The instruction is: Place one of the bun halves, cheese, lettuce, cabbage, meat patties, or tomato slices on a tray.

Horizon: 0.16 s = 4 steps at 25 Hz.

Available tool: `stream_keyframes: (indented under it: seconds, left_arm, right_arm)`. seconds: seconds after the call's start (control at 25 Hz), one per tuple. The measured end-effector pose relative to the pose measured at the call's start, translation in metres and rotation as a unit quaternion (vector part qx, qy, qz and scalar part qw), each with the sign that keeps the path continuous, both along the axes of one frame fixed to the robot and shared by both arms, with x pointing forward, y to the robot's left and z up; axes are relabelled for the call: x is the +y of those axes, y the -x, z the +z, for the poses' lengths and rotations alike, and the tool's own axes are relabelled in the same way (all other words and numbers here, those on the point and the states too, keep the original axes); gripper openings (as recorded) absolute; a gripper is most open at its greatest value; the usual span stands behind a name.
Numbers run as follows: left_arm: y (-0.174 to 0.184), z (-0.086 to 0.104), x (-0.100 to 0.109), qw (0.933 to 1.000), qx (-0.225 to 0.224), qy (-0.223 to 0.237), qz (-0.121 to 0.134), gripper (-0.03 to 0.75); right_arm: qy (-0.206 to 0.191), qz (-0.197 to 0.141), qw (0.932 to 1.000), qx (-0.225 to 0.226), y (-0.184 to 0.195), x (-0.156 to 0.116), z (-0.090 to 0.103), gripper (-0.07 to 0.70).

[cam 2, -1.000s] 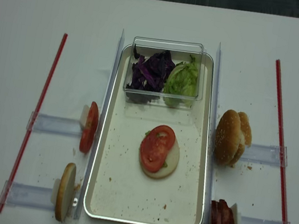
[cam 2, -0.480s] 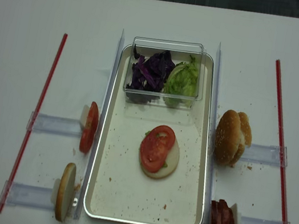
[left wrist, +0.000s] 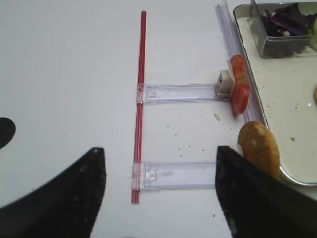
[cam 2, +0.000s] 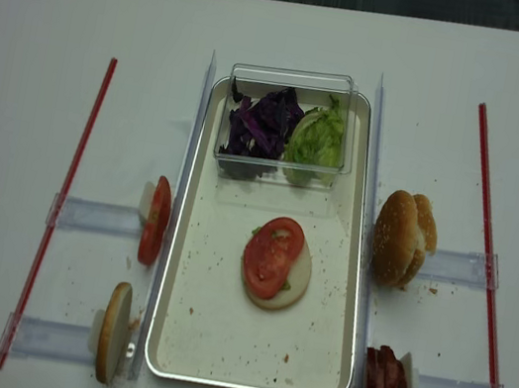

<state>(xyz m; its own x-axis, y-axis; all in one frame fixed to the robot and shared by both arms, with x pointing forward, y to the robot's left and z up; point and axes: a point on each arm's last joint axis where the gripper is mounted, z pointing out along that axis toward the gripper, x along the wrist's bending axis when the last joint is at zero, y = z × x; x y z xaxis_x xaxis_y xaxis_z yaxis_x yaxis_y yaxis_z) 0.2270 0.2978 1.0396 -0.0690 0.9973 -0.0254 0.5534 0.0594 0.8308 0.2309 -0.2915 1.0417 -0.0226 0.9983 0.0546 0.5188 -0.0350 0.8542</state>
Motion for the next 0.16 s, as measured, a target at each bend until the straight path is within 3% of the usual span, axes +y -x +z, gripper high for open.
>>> stream_keyframes:
  seconds: [0.16]
  left_arm:
    - [0.0,0.0,0.0,1.0,0.0,0.0,0.0,0.438]
  right_arm:
    - [0.0,0.0,1.0,0.0,0.0,0.0,0.0,0.679]
